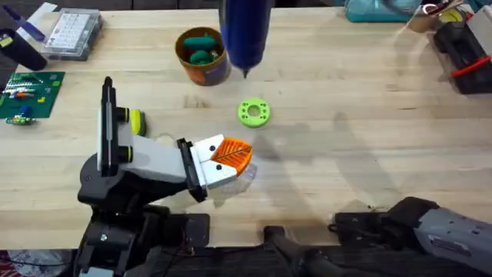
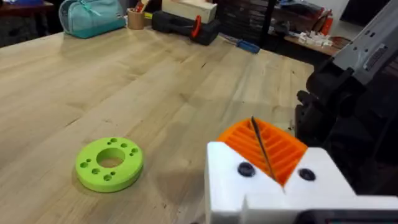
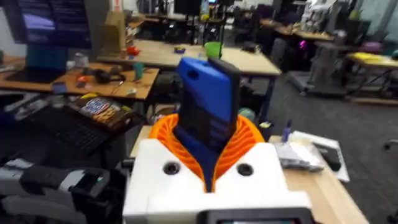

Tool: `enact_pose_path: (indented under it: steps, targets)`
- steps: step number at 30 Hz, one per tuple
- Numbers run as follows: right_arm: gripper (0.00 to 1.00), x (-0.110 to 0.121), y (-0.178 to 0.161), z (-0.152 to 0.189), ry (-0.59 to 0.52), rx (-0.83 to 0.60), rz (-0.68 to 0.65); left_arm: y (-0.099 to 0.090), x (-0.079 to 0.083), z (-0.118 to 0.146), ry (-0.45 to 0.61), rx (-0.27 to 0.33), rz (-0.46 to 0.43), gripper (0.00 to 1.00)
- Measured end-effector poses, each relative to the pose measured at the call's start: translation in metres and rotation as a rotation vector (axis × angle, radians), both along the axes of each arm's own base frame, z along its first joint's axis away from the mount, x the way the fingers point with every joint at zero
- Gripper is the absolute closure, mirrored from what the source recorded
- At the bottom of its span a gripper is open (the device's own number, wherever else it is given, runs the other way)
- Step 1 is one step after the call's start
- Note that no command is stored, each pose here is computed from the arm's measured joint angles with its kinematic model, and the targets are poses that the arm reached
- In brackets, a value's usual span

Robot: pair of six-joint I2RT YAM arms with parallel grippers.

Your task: Pick up the gripper from the table and insert it into the empty holder that is missing its gripper. Then pick up a screw, insert it into the mounting hole, and use the screwdriver to tighten it. Finally, clean up the table by picking up the vegetable and placing it into the bucket.

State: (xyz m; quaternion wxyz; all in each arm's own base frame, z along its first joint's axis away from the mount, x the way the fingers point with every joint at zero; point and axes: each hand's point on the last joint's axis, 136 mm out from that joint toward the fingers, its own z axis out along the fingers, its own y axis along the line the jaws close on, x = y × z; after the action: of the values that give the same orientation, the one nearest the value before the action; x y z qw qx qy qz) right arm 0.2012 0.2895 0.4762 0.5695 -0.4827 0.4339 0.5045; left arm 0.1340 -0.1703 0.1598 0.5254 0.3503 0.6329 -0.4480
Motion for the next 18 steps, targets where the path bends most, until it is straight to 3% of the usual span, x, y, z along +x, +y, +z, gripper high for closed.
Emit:
enact_pose_path:
  steps: [10,18]
  targets:
    - [0.974,-0.025,0.016,-0.032,0.039,-0.024,0.136,0.000,0.000,0.000,0.000,0.000,0.000,0.984]
    - [0.974,-0.049,0.032,-0.039,-0.029,-0.027,0.219,0.000,0.000,0.000,0.000,0.000,0.000,0.984]
